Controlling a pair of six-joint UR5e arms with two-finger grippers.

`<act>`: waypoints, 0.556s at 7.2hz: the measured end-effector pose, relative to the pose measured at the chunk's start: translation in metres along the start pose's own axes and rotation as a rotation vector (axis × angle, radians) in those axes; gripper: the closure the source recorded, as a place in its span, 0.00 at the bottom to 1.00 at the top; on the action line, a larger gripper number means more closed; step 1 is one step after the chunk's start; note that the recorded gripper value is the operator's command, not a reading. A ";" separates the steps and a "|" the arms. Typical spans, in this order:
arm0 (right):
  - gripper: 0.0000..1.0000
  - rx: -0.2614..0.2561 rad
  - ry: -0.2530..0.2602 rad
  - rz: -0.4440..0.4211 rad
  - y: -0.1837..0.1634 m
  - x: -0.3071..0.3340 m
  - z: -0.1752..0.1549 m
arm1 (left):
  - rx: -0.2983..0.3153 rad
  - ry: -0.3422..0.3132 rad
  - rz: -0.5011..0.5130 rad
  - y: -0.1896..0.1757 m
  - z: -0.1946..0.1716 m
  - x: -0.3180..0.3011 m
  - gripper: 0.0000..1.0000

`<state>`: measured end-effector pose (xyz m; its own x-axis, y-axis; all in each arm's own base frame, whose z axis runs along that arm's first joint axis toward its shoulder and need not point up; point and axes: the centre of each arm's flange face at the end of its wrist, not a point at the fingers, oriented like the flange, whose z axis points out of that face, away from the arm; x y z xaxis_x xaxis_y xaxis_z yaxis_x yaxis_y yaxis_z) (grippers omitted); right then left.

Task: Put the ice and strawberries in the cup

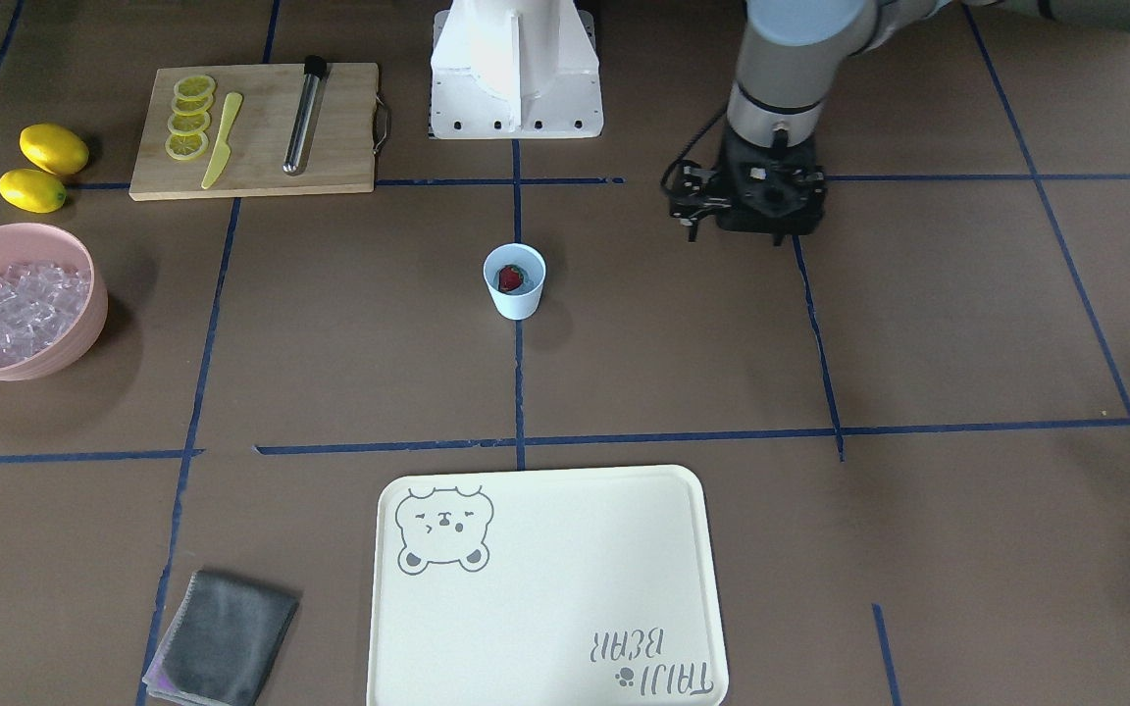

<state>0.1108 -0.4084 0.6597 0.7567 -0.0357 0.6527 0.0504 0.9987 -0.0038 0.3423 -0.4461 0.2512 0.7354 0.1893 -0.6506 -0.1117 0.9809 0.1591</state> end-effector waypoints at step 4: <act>0.00 -0.005 -0.001 0.004 0.003 0.002 0.003 | -0.092 0.008 0.083 0.024 -0.023 -0.264 0.00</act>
<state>0.1104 -0.4055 0.6626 0.7564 -0.0316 0.6534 0.0503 0.9987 -0.0099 0.1299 -0.4714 0.4095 0.7159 0.2696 -0.6440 -0.2328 0.9618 0.1438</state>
